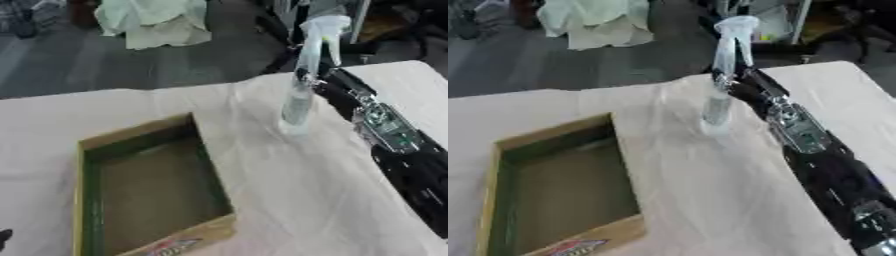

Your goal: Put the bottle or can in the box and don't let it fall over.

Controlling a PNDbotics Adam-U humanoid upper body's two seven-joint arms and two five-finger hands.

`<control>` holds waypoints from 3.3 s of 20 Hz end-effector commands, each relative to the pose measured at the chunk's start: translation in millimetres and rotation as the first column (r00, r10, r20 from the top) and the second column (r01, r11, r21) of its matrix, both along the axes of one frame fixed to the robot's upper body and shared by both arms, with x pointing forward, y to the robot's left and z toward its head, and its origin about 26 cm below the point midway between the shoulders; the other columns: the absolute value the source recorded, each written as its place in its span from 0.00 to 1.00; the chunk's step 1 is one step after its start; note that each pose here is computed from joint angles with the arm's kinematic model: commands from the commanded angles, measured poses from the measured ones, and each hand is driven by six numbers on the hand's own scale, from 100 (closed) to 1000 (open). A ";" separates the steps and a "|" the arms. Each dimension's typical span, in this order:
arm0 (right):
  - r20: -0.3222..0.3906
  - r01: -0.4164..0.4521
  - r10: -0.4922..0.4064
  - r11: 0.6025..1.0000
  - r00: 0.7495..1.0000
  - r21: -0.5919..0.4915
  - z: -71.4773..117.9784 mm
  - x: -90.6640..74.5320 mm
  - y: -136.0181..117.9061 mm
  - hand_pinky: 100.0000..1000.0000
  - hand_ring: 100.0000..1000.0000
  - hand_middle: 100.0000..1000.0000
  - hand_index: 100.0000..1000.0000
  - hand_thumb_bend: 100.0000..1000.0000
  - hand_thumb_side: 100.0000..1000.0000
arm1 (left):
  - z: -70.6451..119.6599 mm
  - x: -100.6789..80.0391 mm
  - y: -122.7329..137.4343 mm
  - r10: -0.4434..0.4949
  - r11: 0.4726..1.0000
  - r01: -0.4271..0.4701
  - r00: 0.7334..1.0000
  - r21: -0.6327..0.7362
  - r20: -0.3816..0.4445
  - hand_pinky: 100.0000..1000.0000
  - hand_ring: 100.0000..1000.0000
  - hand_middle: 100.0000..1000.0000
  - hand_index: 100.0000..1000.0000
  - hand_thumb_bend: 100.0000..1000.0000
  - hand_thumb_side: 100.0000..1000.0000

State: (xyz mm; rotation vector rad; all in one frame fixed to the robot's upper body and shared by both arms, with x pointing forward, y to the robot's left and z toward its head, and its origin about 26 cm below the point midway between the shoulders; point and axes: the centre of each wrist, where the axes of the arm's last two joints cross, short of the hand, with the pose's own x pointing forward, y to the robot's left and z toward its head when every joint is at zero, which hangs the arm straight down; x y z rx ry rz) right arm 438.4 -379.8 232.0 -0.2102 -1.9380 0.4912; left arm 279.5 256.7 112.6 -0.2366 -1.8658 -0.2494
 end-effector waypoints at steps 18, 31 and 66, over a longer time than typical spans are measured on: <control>0.035 0.021 -0.027 0.987 0.999 0.159 15.4 -3.6 2.6 0.56 0.48 0.63 0.58 0.00 0.38 | 3.6 -1.0 1.4 0.000 1.000 0.000 1.000 0.008 0.016 1.00 0.85 1.00 0.77 0.01 0.95; 0.074 0.014 -0.032 0.972 0.997 0.236 17.9 -6.9 4.9 0.16 0.24 0.39 0.32 0.00 0.39 | 4.5 -0.7 0.9 -0.006 1.000 0.006 1.000 0.006 0.018 1.00 0.85 1.00 0.75 0.01 0.94; 0.465 -0.204 0.072 0.949 0.882 0.239 109.0 -52.5 56.5 0.10 0.10 0.17 0.12 0.00 0.41 | 7.9 1.3 7.6 -0.017 1.000 0.017 1.000 0.004 0.006 1.00 0.84 1.00 0.74 0.02 0.90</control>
